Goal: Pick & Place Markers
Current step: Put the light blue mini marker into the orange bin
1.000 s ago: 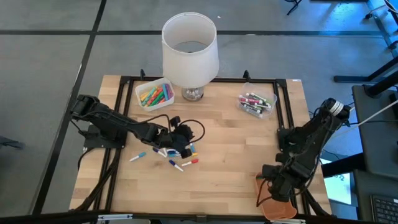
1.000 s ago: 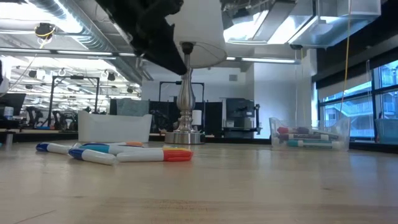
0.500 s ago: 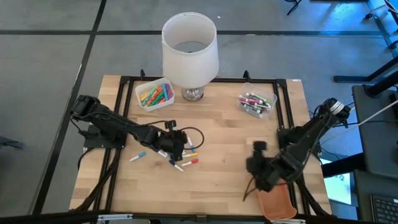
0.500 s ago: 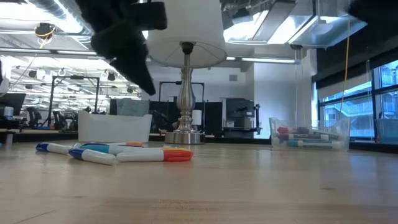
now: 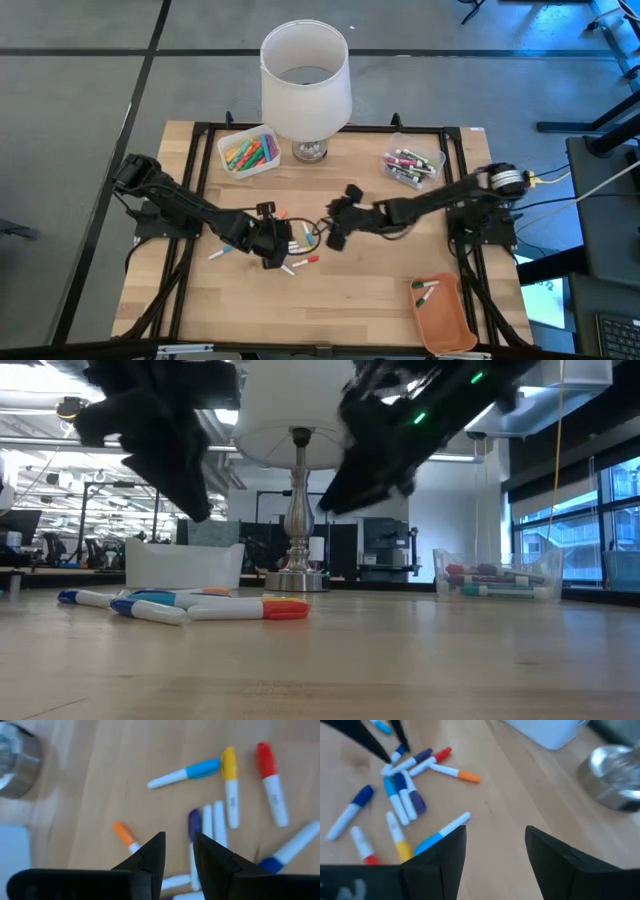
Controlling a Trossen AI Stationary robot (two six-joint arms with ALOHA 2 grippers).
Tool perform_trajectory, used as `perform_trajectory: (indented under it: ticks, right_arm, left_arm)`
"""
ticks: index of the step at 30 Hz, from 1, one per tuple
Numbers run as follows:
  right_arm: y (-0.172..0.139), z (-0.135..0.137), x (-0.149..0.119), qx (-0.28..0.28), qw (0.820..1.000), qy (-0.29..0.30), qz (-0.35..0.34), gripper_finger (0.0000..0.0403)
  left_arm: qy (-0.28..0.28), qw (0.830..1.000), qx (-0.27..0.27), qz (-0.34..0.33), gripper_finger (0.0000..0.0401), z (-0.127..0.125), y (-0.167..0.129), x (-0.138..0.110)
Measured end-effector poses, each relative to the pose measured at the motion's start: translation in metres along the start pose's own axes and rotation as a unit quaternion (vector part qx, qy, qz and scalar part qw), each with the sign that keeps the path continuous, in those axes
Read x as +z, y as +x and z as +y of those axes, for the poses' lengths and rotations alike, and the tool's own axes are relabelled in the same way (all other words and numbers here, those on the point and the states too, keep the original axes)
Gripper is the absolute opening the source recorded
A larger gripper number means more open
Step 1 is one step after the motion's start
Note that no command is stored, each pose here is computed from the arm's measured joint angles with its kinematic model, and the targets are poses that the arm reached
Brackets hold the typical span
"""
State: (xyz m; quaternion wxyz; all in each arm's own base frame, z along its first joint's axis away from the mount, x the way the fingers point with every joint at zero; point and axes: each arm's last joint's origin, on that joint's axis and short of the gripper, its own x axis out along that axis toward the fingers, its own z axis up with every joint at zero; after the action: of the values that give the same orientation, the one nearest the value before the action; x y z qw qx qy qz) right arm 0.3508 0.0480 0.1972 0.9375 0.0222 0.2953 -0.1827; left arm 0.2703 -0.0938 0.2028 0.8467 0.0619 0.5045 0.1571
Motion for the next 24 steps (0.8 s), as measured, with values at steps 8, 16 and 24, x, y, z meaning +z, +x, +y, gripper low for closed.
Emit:
perform_trajectory:
  ticks: [8, 16, 24]
  right_arm:
    - [0.065, 0.014, -0.009, 0.008, 0.999, 0.0, 0.049, 0.0202]
    - [0.09, 0.026, -0.013, 0.019, 0.996, 0.0, 0.083, 0.0202]
    - [0.098, 0.031, -0.023, 0.058, 0.992, -0.001, 0.114, 0.0195]
  left_arm:
    - [0.0, 0.997, 0.075, 0.014, 0.0086, 0.002, -0.005, -0.012]
    - [-0.012, 0.996, 0.083, 0.017, 0.0086, 0.003, -0.005, -0.013]
    - [-0.012, 0.996, 0.088, 0.014, 0.0085, 0.004, -0.005, -0.012]
